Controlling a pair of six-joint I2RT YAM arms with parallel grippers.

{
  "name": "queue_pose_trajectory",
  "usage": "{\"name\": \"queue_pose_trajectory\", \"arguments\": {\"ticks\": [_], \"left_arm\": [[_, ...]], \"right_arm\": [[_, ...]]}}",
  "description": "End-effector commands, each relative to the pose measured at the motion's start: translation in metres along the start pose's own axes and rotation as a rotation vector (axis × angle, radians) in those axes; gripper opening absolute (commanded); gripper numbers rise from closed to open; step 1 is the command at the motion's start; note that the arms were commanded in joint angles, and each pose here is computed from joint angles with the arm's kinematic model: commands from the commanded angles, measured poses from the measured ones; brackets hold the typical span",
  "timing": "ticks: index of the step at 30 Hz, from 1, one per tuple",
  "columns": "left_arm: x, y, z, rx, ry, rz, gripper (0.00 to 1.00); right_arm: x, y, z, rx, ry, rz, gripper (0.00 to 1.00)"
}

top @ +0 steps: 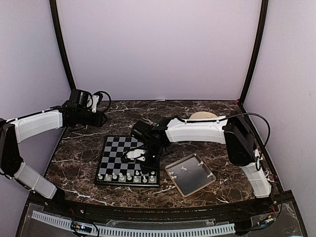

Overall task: Set up the chess pieces on the board
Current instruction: Adjust the pawn at g2.

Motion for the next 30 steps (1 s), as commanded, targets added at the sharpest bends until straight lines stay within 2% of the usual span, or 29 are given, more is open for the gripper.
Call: {"name": "queue_pose_trajectory", "arguments": {"ticks": [1, 19, 30], "left_arm": [[-0.006, -0.004, -0.002, 0.018, -0.007, 0.003, 0.36], [-0.004, -0.005, 0.0, 0.027, 0.007, 0.002, 0.36], [-0.004, -0.006, 0.001, 0.031, 0.009, 0.004, 0.36]], "right_arm": [[-0.006, 0.003, -0.016, 0.041, -0.003, -0.035, 0.1], [-0.005, 0.004, -0.015, 0.039, -0.002, -0.041, 0.13], [-0.005, 0.004, -0.012, 0.034, 0.0, -0.036, 0.2]]}}
Point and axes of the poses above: each gripper's point midway between its finger pads, its own z axis out along the fingers, its own y axis along the line the jaws close on, x = y × z, the point moved 2 cm from there along -z, back along the fingers, and after that the axes turned 15 degrees about -z, right-handed, at the moved point
